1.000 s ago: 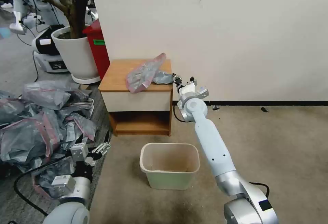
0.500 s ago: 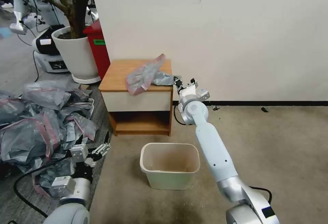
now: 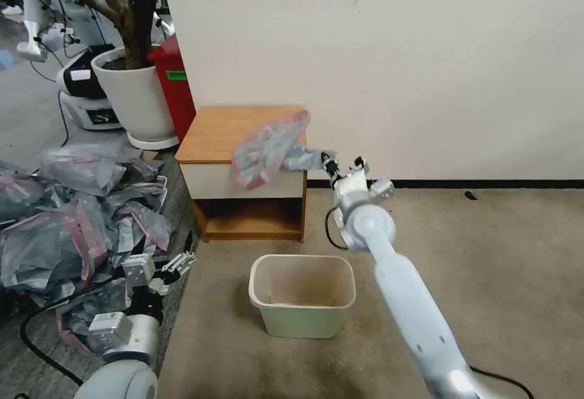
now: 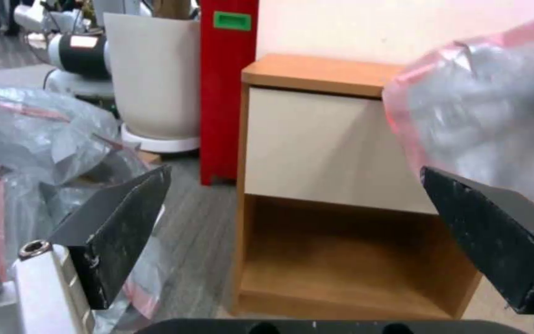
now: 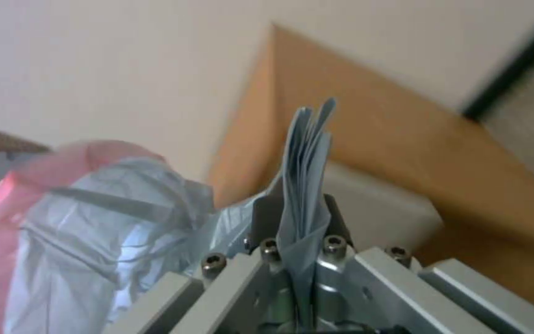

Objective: Pick up the garbage bag from the table and place it over the trash can.

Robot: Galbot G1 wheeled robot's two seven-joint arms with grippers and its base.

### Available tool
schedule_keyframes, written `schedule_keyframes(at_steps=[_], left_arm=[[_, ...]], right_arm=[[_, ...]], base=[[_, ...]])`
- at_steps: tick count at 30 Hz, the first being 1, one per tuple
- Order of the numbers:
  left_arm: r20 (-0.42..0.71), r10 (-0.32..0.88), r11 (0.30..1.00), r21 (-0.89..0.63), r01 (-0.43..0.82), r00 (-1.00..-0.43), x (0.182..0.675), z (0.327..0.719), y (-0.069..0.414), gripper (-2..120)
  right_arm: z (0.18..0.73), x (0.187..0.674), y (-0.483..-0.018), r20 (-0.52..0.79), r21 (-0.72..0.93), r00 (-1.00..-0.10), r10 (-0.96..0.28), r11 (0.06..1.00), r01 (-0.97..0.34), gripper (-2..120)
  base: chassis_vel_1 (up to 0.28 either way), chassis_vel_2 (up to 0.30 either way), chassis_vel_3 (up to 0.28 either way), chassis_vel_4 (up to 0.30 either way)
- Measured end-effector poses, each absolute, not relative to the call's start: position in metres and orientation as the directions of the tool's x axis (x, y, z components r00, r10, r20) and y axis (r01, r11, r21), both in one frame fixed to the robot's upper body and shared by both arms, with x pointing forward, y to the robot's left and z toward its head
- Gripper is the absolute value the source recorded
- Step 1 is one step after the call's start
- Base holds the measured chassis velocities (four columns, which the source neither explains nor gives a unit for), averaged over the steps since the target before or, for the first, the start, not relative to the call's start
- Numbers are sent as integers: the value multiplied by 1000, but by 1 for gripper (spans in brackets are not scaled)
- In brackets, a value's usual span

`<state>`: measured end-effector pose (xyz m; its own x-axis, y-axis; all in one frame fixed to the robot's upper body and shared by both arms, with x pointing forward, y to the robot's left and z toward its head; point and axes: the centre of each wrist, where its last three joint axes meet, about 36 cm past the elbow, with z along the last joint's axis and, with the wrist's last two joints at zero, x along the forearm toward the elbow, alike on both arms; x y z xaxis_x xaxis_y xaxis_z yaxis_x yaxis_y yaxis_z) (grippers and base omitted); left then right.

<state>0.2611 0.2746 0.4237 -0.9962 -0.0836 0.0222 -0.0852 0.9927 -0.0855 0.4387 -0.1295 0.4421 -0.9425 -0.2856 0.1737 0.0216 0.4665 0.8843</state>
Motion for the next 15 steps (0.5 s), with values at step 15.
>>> schedule_keyframes(at_steps=[15], left_arm=[[12,-86,991,-102,-86,-996,260,427,270,100]], right_arm=[[372,302,-87,383,775,-851,-360,627,83,0]], base=[[0,0,0,0]])
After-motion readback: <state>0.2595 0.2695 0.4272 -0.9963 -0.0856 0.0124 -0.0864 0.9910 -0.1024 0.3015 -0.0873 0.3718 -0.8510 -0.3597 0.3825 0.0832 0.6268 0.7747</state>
